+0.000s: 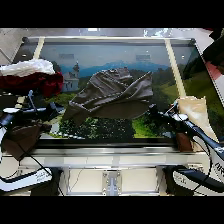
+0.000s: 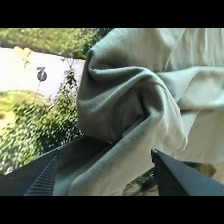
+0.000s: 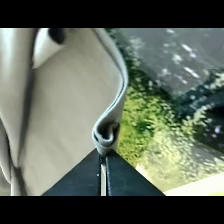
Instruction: Fold the shirts.
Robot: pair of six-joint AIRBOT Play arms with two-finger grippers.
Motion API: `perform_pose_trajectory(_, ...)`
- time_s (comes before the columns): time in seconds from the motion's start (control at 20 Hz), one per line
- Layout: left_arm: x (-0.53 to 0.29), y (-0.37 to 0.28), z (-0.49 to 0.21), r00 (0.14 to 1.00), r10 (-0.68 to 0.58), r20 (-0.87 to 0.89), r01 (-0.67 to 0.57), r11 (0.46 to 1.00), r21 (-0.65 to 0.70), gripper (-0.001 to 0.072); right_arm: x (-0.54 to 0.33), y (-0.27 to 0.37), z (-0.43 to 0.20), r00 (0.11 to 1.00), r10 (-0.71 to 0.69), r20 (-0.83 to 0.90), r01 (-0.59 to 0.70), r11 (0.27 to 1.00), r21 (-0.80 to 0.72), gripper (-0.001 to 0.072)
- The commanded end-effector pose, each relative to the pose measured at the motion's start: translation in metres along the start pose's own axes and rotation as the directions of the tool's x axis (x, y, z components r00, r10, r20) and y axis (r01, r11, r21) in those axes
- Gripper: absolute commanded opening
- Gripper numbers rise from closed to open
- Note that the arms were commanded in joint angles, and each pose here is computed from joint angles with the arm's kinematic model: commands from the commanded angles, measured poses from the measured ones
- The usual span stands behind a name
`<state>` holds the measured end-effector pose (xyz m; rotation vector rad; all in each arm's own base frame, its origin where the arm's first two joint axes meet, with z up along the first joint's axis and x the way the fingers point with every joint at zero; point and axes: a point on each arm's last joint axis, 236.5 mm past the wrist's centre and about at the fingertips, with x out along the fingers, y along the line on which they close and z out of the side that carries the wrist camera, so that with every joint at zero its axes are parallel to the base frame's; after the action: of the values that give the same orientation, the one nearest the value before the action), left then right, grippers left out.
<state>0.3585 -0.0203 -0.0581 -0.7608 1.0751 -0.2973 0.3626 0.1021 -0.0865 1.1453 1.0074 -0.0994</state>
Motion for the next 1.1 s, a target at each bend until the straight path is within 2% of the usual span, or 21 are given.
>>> perform_pose_trajectory(0.0, 0.011, -0.012, -0.004, 0.999, -0.015, -0.034, 0.020, 0.991, 0.131, 0.0636, -0.001, 0.009, -0.002, 1.000, 0.015, -0.020, -0.015, 0.999, -0.030, 0.0011)
perform_pose_trajectory(0.15, 0.032, -0.026, 0.000, 0.998, -0.013, -0.061, 0.024, 0.981, 0.195, 0.0622, -0.001, 0.008, -0.007, 0.999, 0.013, -0.039, -0.014, 0.999, -0.038, 0.0011)
perform_pose_trajectory(0.25, 0.050, -0.033, -0.004, 0.994, -0.024, -0.108, 0.045, 0.978, 0.204, 0.0539, -0.001, 0.006, -0.009, 0.999, 0.003, -0.047, -0.006, 0.998, -0.059, 0.0011)
perform_pose_trajectory(0.3, 0.057, -0.039, -0.003, 0.993, -0.045, -0.113, 0.066, 0.980, 0.189, 0.0302, -0.001, 0.006, -0.010, 0.999, 0.004, -0.055, -0.009, 0.997, -0.083, 0.0011)
perform_pose_trajectory(0.35, 0.061, -0.047, 0.003, 0.992, -0.084, -0.095, 0.098, 0.983, 0.154, 0.0013, -0.002, 0.009, -0.013, 0.998, 0.010, -0.064, -0.017, 0.993, -0.116, 0.0010)
perform_pose_trajectory(0.45, 0.052, -0.066, 0.026, 0.988, -0.152, -0.015, 0.153, 0.982, 0.113, 0.0010, -0.011, 0.032, -0.012, 0.996, 0.059, -0.072, -0.075, 0.968, -0.240, 0.0008)
perform_pose_trajectory(0.55, 0.019, -0.086, 0.057, 0.977, -0.196, 0.079, 0.182, 0.971, 0.152, 0.0009, -0.038, 0.082, 0.004, 0.986, 0.165, -0.017, -0.158, 0.904, -0.398, 0.0008)
perform_pose_trajectory(0.65, -0.039, -0.118, 0.082, 0.954, -0.243, 0.175, 0.195, 0.947, 0.254, 0.0009, -0.089, 0.133, 0.019, 0.967, 0.251, 0.038, -0.183, 0.794, -0.580, 0.0008)
perform_pose_trajectory(0.75, -0.112, -0.157, 0.089, 0.917, -0.292, 0.272, 0.180, 0.911, 0.370, 0.0009, -0.153, 0.166, 0.016, 0.959, 0.279, 0.053, -0.142, 0.634, -0.760, 0.0008)
perform_pose_trajectory(0.85, -0.186, -0.194, 0.085, 0.859, -0.308, 0.408, 0.103, 0.886, 0.451, 0.0009, -0.231, 0.194, 0.001, 0.944, 0.315, 0.095, -0.077, 0.493, -0.867, 0.0008)
perform_pose_trajectory(0.9, -0.220, -0.213, 0.078, 0.820, -0.312, 0.481, 0.044, 0.871, 0.490, 0.0008, -0.269, 0.209, -0.006, 0.922, 0.362, 0.137, -0.045, 0.450, -0.892, 0.0008)
perform_pose_trajectory(1.05, -0.317, -0.274, 0.046, 0.656, -0.319, 0.684, -0.188, 0.809, 0.557, 0.0008, -0.399, 0.263, -0.036, 0.764, 0.594, 0.254, 0.055, 0.332, -0.942, 0.0006)
